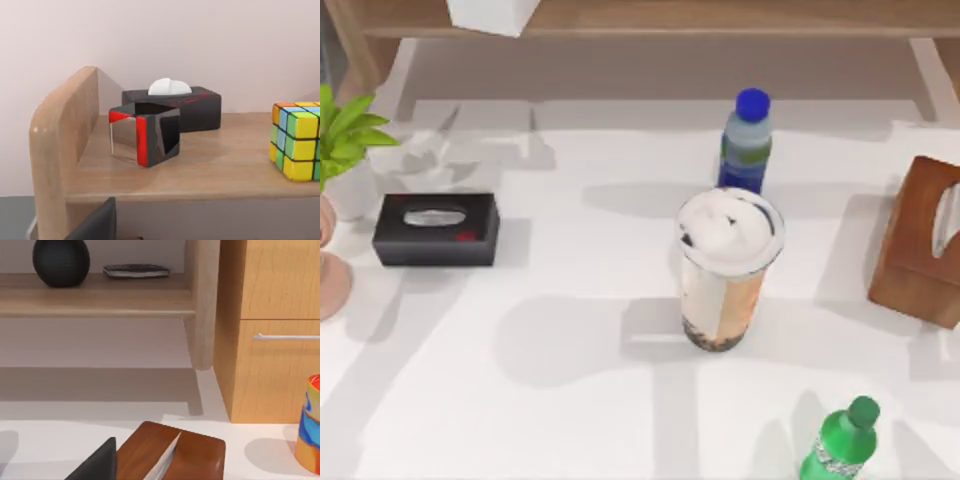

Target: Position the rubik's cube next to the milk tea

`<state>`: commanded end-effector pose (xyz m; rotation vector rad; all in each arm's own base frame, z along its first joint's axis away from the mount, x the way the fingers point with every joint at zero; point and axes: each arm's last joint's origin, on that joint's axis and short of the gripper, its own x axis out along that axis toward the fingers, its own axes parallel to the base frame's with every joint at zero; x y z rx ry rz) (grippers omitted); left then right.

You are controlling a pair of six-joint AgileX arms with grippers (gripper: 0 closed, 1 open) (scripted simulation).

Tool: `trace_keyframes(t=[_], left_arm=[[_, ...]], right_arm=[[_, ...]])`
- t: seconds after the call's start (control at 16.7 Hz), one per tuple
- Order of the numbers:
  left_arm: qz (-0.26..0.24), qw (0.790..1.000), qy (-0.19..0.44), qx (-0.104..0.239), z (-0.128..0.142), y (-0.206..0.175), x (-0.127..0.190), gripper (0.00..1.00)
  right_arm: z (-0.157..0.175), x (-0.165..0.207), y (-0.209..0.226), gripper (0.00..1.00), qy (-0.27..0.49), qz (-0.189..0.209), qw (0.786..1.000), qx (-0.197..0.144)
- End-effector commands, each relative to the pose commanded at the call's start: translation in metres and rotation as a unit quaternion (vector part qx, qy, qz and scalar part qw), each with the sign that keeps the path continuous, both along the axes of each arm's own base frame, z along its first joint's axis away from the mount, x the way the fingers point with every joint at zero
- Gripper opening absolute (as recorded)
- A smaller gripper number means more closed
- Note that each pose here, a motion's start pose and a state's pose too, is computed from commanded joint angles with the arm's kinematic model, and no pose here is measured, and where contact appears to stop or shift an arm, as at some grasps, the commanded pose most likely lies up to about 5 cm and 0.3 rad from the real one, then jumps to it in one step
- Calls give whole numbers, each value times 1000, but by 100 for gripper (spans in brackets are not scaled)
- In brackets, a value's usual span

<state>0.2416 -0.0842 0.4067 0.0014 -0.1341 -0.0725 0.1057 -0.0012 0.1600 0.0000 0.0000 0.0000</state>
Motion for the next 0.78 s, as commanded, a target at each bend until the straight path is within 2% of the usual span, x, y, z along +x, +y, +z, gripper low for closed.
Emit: trace_keyframes(t=[0.18,0.36,0.54,0.78], left_arm=[[2,1000,15,0,11,-50,64,100],[10,999,38,1,-2,-93,110,100],[21,998,58,0,-21,-119,136,100],[26,997,67,0,-30,-125,143,100]], right_arm=[[0,0,0,100,0,0,1000,0],[0,0,0,100,0,0,1000,0],[0,0,0,100,0,0,1000,0],[0,0,0,100,0,0,1000,0]])
